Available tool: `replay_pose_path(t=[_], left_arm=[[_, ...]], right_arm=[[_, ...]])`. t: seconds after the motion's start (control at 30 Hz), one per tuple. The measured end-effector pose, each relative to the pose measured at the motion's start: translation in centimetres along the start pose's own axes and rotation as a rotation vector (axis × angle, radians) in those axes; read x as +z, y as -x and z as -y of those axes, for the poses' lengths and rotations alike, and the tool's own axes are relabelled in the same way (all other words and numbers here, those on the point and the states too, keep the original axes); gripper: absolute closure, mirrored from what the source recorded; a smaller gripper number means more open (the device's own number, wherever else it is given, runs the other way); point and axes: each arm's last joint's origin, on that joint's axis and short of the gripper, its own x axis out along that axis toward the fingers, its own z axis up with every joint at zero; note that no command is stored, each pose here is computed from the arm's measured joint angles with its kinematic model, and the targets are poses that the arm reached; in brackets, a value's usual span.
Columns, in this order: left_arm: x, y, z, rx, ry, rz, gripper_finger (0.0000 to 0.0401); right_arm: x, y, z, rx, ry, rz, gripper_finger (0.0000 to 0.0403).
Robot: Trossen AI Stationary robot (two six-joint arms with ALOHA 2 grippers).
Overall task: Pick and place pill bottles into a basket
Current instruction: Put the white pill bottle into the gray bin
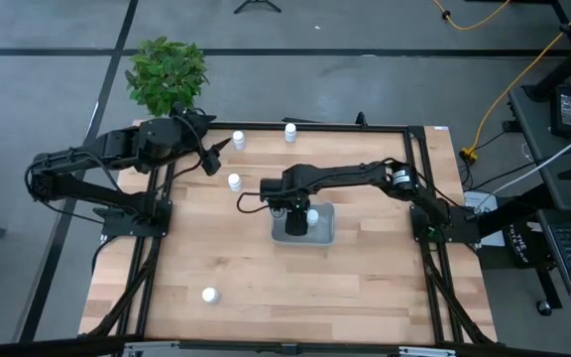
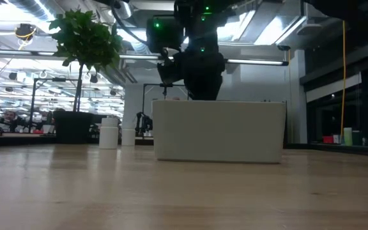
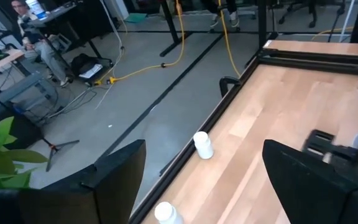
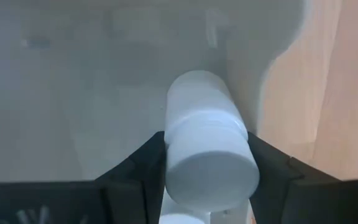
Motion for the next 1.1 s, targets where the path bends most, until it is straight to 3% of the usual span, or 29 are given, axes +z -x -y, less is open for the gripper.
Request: replay_pose_path(t=[0.27,0.53,0.7,0.9,1.1], left_arm=[[-0.1,0.1,0.2,-0.012,-0.022,-0.002,0.0084],[0.0,0.1,0.2,-0.01,-0.044,-0.002,0.0084],[-0.1,0.1,0.2,-0.009,-0.047,-0.002,0.0084],[-0.2,0.1,0.2,-0.01,-0.059,-0.017,0.0084],[-1.3,-0.1,0.0,0.032,-0.113,-0.102,0.0084]], right_arm=[[-0.1,0.0,0.4,0.0,-0.029,-0.016,0.0236],[-0.1,0.0,0.3,0.0,-0.08,-0.011,0.0094],[0.0,0.3,0.3,0.001,-0.103,-0.004,0.0067],[0.7,4.2,0.2,-0.01,-0.113,0.07,0.0077],[0.2,10.7,0.7,-0.216,-0.098,0.159,0.009]])
